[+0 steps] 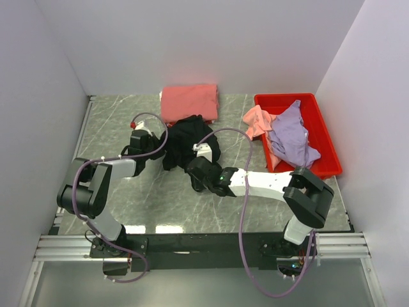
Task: Fold and stack the t-shirts
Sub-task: Flatten the tshirt out
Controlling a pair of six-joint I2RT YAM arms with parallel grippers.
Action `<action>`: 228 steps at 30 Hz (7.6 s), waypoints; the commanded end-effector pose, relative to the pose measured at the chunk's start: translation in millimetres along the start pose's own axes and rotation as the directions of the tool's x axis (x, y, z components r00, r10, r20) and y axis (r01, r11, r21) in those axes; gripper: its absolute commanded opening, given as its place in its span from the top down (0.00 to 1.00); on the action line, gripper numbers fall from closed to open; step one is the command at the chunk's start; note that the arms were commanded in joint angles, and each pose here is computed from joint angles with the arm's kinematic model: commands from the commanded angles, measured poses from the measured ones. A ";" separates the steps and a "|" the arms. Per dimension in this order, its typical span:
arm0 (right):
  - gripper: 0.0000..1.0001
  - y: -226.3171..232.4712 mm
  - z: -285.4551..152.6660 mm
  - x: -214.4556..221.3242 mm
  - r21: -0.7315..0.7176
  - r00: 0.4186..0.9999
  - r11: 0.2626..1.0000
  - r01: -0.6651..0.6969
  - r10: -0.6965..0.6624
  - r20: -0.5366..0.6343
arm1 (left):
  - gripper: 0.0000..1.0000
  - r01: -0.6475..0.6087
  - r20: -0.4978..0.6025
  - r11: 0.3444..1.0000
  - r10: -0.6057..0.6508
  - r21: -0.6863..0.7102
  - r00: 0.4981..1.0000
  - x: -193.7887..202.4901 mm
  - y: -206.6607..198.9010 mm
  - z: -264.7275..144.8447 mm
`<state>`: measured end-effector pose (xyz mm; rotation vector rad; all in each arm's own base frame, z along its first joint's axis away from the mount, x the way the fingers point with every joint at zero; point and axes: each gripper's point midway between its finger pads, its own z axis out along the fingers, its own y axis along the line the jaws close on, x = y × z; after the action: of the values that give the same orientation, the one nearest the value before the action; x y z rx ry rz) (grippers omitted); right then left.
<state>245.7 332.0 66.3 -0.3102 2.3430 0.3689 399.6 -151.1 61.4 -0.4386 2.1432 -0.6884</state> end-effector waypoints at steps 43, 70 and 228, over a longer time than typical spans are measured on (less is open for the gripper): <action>1.00 -122.4 -367.3 -243.8 -0.092 0.625 0.980 -0.176 0.183 0.759 | 0.99 -0.032 0.782 0.959 -0.210 0.282 0.587 -205.2 -138.8 -408.4; 0.34 -229.0 -57.9 -205.5 0.287 0.950 0.913 -0.291 0.240 0.200 | 0.01 0.231 0.296 0.835 -0.086 -0.500 0.951 -93.3 60.4 -112.2; 0.15 -222.9 -27.3 -217.5 0.254 0.993 0.961 -0.107 0.089 0.083 | 0.01 0.155 0.337 0.908 -0.017 -0.389 0.941 -212.2 74.3 -75.3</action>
<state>470.7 142.3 163.6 -0.1298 2.3634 0.0488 476.3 40.7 162.1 -0.7859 1.9948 -0.1761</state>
